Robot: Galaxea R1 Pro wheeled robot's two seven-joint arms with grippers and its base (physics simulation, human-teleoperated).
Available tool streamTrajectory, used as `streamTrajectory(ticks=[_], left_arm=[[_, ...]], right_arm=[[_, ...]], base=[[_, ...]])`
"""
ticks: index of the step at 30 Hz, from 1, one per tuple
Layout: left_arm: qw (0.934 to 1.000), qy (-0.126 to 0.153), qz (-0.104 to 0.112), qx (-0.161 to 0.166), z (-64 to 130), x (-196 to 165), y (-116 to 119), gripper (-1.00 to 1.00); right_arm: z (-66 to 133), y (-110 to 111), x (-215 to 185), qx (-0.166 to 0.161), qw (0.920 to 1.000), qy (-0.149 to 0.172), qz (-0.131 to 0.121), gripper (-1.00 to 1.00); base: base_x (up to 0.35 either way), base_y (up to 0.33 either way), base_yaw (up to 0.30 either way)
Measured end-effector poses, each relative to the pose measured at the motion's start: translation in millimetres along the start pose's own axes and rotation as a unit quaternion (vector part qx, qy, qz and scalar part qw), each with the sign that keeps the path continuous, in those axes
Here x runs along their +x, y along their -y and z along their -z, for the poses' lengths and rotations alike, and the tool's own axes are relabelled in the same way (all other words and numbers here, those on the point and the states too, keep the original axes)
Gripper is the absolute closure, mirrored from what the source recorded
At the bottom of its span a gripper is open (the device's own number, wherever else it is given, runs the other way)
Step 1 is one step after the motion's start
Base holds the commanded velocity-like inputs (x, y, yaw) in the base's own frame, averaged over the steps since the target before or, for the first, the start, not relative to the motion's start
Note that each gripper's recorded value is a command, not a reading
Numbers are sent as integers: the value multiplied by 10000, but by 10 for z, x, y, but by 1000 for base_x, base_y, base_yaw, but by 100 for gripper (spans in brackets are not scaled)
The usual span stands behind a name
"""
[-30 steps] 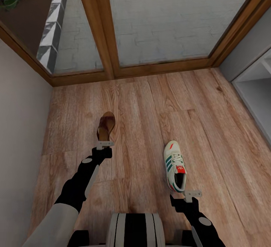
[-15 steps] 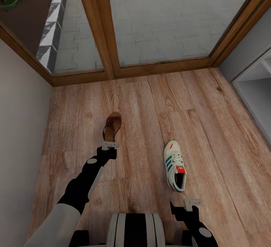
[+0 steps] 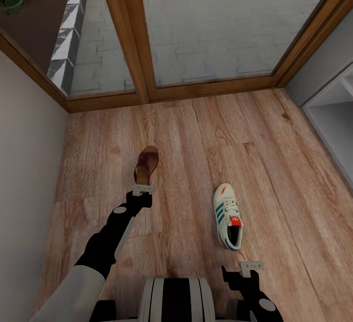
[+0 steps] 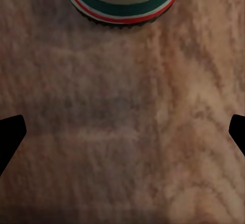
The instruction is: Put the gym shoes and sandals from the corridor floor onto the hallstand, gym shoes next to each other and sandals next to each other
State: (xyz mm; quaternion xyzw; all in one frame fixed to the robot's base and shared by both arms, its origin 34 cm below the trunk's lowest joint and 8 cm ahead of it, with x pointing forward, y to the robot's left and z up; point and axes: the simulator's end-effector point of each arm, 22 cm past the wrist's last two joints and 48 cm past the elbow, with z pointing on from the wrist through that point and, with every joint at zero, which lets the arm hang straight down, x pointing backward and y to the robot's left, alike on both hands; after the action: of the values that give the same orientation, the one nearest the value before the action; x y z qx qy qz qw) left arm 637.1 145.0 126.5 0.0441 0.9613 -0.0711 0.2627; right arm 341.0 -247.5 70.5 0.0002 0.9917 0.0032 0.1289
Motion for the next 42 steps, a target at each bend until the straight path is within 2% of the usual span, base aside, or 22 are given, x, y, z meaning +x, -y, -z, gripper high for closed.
streamTrajectory(ticks=[12, 42], left_arm=[[10000, 3, 0, 0, 1, -2, 0, 100], [10000, -3, 0, 0, 0, 3, 0, 100]], right_arm=[[0, -5, -11, -3, 10000, 12, 38, -100], [0, 0, -5, 1, 10000, 5, 30, -100]], base=[[1, 0, 0], [91, 0, 0]])
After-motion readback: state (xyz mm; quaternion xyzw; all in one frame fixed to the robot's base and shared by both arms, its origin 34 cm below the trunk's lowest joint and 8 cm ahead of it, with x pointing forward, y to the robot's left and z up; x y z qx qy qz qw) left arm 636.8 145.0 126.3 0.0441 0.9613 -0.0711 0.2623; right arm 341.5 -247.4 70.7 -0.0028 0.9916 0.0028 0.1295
